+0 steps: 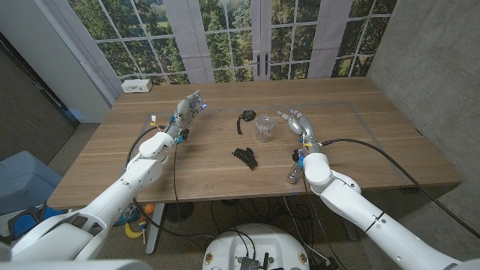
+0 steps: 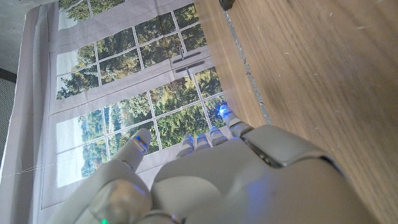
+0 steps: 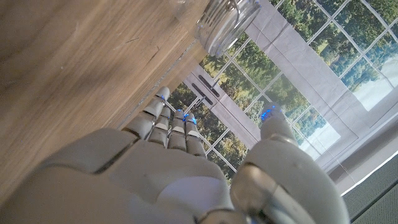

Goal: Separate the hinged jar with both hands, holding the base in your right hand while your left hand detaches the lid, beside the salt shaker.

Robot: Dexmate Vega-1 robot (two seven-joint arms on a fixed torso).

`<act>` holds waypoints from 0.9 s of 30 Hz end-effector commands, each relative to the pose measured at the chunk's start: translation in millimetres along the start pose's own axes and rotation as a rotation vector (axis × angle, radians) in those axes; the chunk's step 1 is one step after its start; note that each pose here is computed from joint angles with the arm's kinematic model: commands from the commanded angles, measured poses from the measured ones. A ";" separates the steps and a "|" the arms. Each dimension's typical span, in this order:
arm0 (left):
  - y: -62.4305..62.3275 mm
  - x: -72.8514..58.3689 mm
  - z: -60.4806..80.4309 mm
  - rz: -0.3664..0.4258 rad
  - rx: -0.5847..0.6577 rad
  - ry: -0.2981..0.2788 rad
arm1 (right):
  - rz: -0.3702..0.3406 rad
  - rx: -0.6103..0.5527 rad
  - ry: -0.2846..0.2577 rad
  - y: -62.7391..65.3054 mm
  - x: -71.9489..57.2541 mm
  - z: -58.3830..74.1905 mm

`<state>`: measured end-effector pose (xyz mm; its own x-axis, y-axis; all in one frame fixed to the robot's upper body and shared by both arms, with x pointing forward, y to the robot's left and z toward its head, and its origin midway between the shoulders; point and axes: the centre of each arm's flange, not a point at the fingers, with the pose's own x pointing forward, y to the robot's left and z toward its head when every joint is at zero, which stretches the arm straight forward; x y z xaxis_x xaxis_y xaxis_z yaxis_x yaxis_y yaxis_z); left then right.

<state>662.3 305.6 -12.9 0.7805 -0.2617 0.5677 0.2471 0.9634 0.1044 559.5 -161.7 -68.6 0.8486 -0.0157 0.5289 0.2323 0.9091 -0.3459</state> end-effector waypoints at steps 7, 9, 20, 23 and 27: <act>-2.2 -3.6 0.5 -0.005 -0.003 -0.007 | -0.063 -0.155 0.031 30.6 -25.5 15.8; -2.5 -4.3 0.7 -0.006 -0.003 -0.008 | -0.059 -0.166 0.034 34.4 -27.3 16.2; -3.7 -8.2 1.3 -0.004 -0.004 -0.009 | -0.066 -0.246 0.052 52.1 -34.9 19.2; -3.8 -9.3 1.3 -0.002 -0.004 -0.009 | -0.070 -0.271 0.057 56.9 -37.9 20.1; -4.4 -10.2 2.1 -0.005 -0.002 -0.010 | -0.080 -0.303 0.060 63.4 -42.0 21.5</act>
<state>655.2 304.0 -16.3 0.7734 -0.2666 0.5751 0.2532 0.9617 0.1053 535.2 -111.5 -89.1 0.8495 -0.0939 0.5191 0.3802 0.7911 -0.4791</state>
